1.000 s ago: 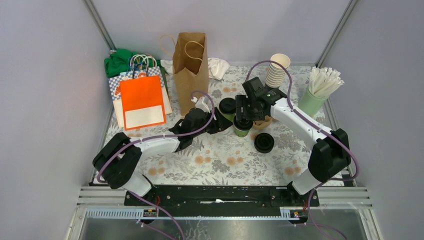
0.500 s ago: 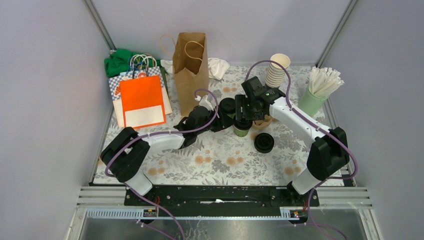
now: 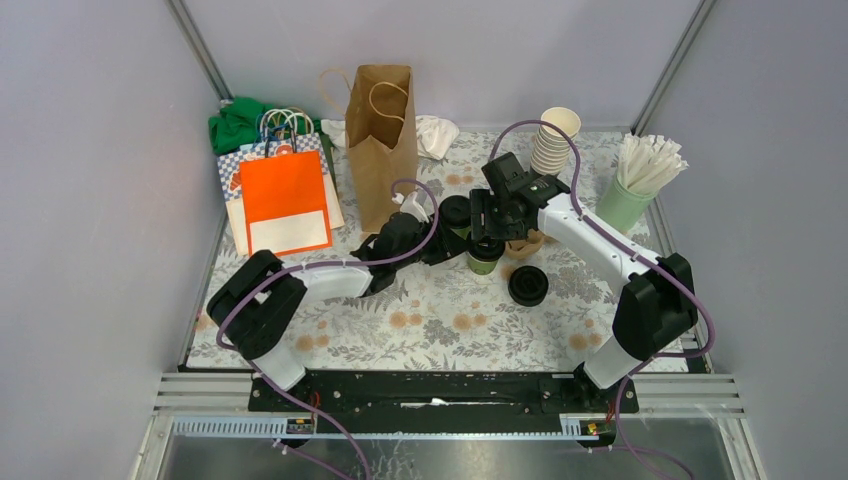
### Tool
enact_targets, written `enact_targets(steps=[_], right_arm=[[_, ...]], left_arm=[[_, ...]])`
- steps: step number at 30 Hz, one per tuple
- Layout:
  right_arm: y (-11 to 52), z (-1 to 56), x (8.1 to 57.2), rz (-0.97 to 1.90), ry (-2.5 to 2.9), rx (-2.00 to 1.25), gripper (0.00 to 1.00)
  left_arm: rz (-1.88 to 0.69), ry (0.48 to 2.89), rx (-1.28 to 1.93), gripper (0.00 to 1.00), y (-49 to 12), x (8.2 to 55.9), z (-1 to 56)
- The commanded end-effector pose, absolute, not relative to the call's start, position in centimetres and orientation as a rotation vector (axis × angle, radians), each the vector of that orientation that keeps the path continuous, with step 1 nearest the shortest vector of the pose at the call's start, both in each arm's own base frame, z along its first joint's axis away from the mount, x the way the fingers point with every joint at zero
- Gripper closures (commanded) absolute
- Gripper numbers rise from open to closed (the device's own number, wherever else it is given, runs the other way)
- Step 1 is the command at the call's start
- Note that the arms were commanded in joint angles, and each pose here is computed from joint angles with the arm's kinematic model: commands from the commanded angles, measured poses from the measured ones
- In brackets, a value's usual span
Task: Pack the takeout coffee
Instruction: Close the cup lid on the coffee cup.
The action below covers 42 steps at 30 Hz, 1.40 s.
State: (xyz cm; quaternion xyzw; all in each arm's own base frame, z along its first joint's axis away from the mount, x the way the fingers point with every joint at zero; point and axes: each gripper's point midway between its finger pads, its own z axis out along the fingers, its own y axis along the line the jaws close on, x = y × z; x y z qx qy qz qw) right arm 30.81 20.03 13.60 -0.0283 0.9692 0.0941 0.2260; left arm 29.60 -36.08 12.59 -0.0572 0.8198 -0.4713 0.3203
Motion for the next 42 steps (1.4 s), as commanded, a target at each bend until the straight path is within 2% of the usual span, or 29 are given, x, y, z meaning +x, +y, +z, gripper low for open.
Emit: enact_targets(steps=[1,13,24,36,42], right_arm=[[20.6,13.7,31.0,0.257,2.674,-0.089,0.25],[21.1,13.8,31.0,0.300,2.667,-0.084,0.15],[20.3,12.7,31.0,0.232,2.690,-0.065,0.26],[19.8,12.0,30.7,0.195,2.713,-0.074,0.28],[19.9,11.5,30.5,0.186,2.738,-0.093,0.29]], left_arm=[[-1.314,2.064,-0.133,0.60,-36.9,30.5,15.3],[-1.314,2.100,-0.143,0.68,-37.1,30.6,13.9],[-1.283,2.134,-0.152,0.74,-36.8,30.5,12.5],[-1.265,2.169,-0.173,0.88,-36.4,30.1,10.9],[-1.252,2.190,-0.178,0.89,-36.3,29.9,10.1]])
